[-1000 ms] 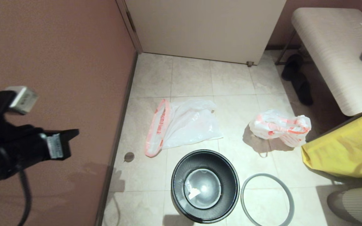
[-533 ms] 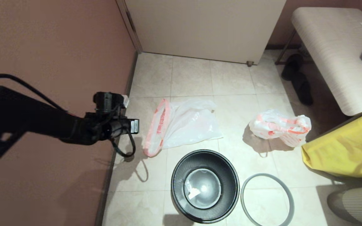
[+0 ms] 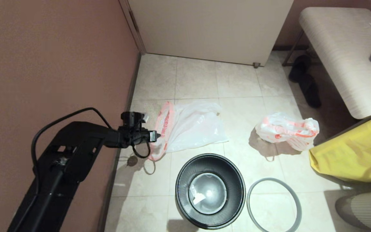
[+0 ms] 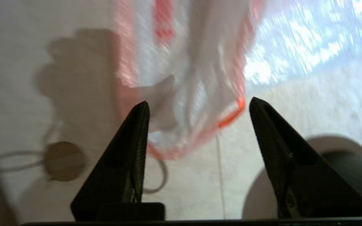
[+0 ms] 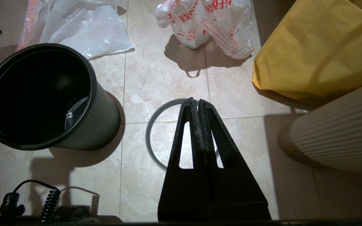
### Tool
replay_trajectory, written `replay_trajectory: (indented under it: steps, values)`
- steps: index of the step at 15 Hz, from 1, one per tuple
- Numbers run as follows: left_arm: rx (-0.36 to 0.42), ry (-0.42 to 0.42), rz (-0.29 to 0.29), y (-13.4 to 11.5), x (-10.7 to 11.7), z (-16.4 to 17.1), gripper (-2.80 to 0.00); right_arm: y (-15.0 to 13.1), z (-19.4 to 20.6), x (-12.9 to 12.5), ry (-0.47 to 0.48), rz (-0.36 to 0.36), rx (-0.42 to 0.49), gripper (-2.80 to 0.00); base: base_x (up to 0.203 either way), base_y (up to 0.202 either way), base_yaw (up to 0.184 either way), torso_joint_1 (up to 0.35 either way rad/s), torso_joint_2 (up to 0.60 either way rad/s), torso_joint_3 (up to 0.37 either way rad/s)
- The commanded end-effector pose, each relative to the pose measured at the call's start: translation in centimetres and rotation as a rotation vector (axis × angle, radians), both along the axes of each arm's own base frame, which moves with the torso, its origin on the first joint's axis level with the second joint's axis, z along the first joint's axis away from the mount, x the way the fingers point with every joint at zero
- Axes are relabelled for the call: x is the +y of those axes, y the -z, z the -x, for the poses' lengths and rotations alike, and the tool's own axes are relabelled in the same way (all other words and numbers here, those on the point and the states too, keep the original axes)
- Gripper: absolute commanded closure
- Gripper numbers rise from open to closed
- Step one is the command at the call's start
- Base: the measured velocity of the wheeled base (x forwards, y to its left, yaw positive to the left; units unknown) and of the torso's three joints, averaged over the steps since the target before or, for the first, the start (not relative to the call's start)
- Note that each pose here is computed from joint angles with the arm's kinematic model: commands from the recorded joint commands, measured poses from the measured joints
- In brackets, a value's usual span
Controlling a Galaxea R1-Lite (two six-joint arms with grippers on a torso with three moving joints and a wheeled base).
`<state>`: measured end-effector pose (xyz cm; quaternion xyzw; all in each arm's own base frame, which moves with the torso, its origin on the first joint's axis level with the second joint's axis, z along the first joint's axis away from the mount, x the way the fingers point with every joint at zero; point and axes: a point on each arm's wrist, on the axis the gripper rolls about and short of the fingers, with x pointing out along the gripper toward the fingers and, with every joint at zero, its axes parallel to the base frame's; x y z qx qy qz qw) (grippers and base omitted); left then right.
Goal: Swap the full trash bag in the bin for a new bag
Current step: Pick up a new trash bag
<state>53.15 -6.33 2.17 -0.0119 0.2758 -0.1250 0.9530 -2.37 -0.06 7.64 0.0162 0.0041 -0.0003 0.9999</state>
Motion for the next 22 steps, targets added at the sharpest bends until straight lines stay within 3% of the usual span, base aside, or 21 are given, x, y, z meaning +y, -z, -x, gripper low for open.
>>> replay_trajectory:
  steps: [1, 4, 7, 10, 13, 14, 22]
  values:
    - [0.067, 0.061, 0.028, 3.9, -0.7, -0.1, -2.8, 0.0, 0.0, 0.0, 0.0, 0.0, 0.001, 0.0, 0.0, 0.0, 0.0, 0.0, 0.0, 0.0]
    - [0.054, 0.144, 0.08, 5.0, -1.5, -0.2, -2.8, 0.0, 0.0, 0.0, 0.0, 0.0, 0.001, 0.0, 0.0, 0.0, 0.0, 0.0, 0.0, 0.0]
    - [-0.001, 0.166, 0.088, 7.2, -1.8, -0.6, -2.8, 0.0, 0.0, 0.0, 0.0, 0.0, 0.002, 0.0, 0.0, 0.0, 0.0, 0.0, 0.0, 0.0]
    - [0.0, 0.209, 0.115, 10.0, -1.9, -0.5, -2.8, 0.0, 0.0, 0.0, 0.0, 0.0, 0.002, 0.0, 0.0, 0.0, 0.0, 0.0, 0.0, 0.0]
    - [-0.005, 0.231, 0.12, 10.8, -2.6, -0.3, -2.8, 0.0, 0.0, 0.0, 0.0, 0.0, 0.001, 0.0, 0.0, 0.0, 0.0, 0.0, 0.0, 0.0]
    - [-0.011, 0.232, 0.12, 11.1, -2.6, -0.3, 0.0, 0.0, 0.0, 0.0, 0.0, 0.0, 0.001, 0.0, 0.0, 0.0, 0.0, 0.0, 0.0, 0.0]
    - [-0.051, 0.249, 0.128, 11.2, -2.8, -0.4, 0.0, 0.0, 0.0, 0.0, 0.0, 0.0, 0.002, 0.0, 0.0, 0.0, 0.0, 0.0, 0.0, 0.0]
